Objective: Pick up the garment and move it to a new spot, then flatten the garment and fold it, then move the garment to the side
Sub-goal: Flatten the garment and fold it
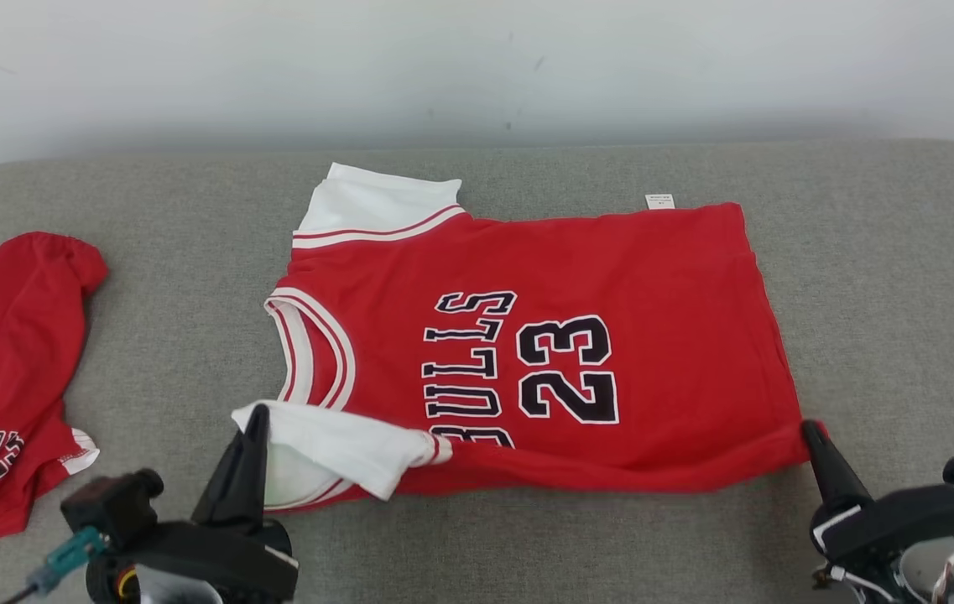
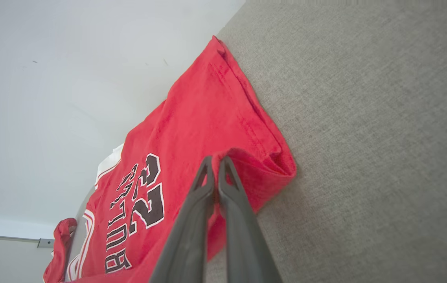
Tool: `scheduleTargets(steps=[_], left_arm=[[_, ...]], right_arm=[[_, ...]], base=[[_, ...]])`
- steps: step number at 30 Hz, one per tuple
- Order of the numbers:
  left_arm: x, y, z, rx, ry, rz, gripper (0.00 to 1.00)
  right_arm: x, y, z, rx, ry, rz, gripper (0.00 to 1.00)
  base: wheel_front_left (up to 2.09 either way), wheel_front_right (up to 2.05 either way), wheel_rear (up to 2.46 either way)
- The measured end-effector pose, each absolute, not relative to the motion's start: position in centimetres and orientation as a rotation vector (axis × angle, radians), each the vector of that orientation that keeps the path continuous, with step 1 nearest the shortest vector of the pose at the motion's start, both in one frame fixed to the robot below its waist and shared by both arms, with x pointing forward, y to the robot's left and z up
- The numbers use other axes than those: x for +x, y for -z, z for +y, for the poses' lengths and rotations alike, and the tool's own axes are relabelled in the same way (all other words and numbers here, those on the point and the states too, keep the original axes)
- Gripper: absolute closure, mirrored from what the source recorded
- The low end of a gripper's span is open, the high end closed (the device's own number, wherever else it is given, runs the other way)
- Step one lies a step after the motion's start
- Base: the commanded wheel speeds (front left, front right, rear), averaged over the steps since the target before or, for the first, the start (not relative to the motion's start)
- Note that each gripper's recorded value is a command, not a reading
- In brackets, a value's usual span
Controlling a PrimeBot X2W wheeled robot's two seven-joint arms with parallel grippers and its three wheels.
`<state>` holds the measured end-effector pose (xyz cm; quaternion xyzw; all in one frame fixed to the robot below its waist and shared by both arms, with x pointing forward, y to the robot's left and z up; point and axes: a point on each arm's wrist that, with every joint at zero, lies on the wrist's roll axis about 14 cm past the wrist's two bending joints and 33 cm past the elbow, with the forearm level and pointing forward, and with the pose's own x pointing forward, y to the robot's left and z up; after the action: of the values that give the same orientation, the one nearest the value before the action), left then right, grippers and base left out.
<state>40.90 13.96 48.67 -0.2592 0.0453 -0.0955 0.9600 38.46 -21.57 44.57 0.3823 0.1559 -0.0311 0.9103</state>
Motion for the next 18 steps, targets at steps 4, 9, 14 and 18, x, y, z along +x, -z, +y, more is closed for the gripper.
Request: scheduleTargets(steps=[4,9,14,18], left_arm=[[42.6,-48.4,14.5,-0.499,0.191,0.107,1.00],[44.4,-47.9,14.6,-0.471,0.199,0.132,1.00],[46.1,-46.8,14.6,-0.445,0.203,0.164,1.00],[46.6,-46.0,14.4,-0.434,0.205,0.185,1.00]], right_arm=[[40.0,-44.6,-21.8,0.778,0.070,0.328,1.00],[41.7,-44.1,-22.3,0.759,0.085,0.346,1.00],[43.7,-43.4,-22.1,0.735,0.091,0.368,1.00],[44.6,-43.6,-22.0,0.713,0.087,0.356,1.00]], base=[[0.00,0.00,0.00],[0.00,0.00,0.00],[0.00,0.00,0.00],[0.00,0.00,0.00]])
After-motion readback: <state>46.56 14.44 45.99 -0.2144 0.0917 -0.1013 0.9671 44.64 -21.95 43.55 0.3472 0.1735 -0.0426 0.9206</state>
